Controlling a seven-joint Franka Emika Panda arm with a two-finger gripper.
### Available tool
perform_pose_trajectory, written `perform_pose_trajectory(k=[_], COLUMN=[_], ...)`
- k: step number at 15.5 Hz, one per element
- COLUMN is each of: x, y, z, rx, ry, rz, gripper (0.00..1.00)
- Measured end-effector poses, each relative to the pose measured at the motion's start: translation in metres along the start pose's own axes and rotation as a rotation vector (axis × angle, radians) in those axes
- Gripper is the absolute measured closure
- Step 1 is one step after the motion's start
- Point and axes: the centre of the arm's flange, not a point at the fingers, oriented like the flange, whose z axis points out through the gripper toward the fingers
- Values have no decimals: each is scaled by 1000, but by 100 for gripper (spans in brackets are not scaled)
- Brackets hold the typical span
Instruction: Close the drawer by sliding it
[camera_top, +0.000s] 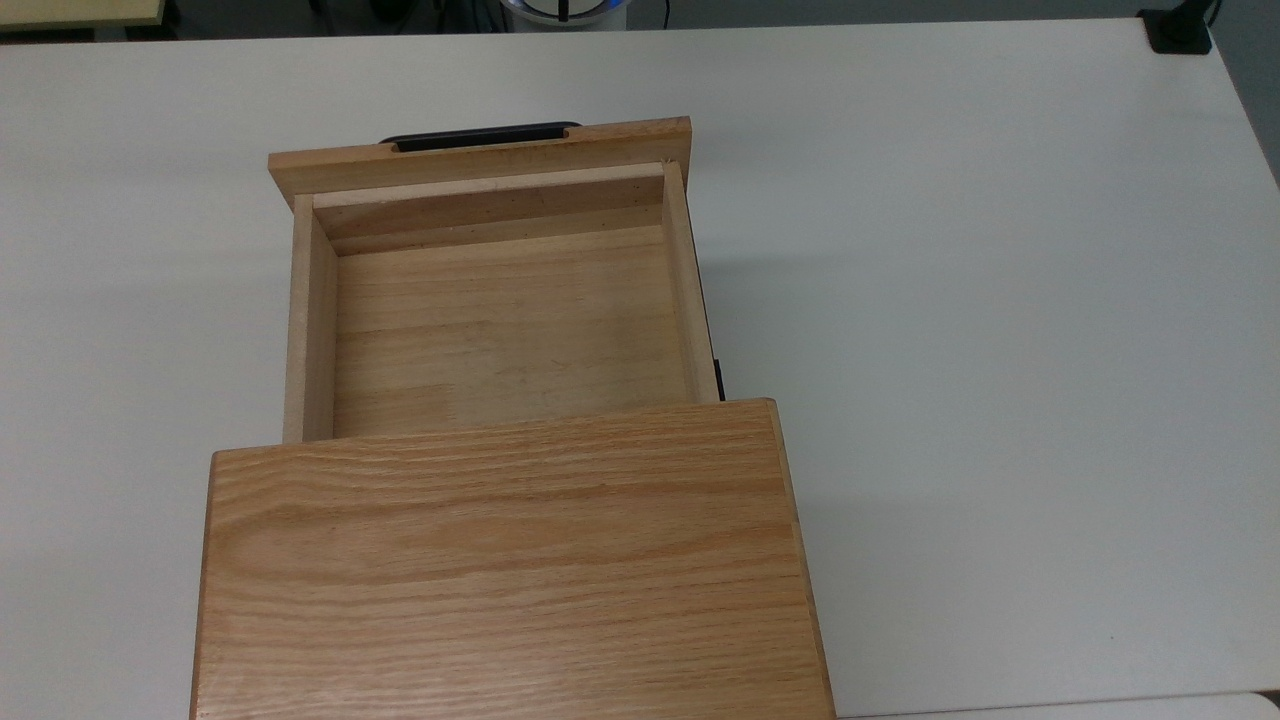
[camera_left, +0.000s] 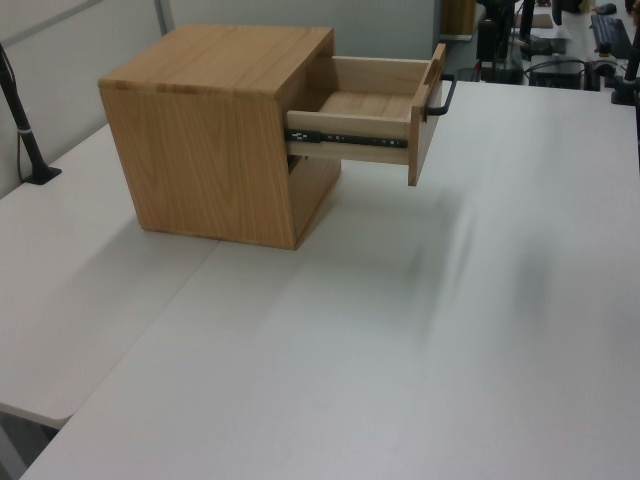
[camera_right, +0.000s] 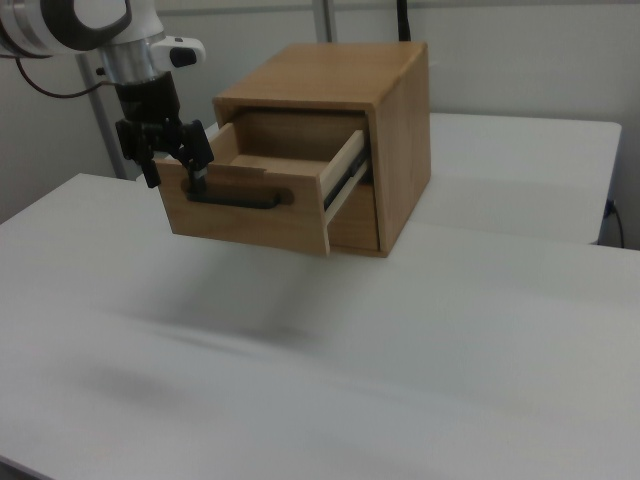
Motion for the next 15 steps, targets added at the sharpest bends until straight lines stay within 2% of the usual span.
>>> perform_pose_trajectory(k=[15], x=[-3], y=[18], z=[-4], rx=[0], ry=[-1], rz=[26], gripper=[0])
